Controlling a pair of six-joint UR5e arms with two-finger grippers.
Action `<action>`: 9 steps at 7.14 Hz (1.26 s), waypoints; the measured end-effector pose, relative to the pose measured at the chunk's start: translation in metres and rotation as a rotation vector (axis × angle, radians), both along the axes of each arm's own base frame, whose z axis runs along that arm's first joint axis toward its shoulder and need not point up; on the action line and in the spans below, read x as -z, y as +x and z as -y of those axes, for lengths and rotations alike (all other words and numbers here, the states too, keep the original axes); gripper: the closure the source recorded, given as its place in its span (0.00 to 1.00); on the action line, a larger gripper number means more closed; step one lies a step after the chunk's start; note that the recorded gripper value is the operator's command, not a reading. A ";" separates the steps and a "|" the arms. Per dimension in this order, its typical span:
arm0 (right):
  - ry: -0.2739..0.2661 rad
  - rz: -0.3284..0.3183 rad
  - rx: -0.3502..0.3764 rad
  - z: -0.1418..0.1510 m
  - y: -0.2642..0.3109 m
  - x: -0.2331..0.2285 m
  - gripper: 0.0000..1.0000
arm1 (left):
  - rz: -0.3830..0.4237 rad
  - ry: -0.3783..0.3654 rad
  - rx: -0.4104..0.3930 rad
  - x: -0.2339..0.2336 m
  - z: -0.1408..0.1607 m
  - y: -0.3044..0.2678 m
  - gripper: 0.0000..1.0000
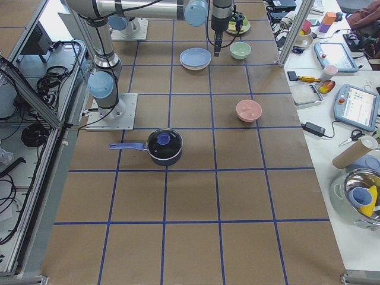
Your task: Stack three plates with pink and blue
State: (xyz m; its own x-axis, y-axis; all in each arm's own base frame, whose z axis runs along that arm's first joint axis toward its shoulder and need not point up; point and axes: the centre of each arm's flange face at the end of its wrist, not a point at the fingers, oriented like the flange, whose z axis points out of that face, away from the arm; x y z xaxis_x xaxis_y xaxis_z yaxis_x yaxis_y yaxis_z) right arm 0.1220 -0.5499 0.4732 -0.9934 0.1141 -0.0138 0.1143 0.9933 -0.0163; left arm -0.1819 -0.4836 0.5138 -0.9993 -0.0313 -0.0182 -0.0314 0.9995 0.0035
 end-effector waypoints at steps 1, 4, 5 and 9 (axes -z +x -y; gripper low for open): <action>0.002 0.000 0.000 -0.001 0.000 0.001 0.00 | -0.001 0.000 0.002 0.000 0.000 0.000 0.00; 0.004 0.000 0.000 -0.001 0.000 0.002 0.00 | -0.002 -0.002 0.011 0.000 0.000 0.000 0.00; 0.004 0.000 0.000 -0.001 0.000 0.002 0.00 | -0.002 -0.002 0.011 0.000 0.000 0.000 0.00; -0.004 0.004 0.000 -0.001 0.001 -0.001 0.00 | -0.002 -0.003 0.010 -0.001 -0.001 0.000 0.00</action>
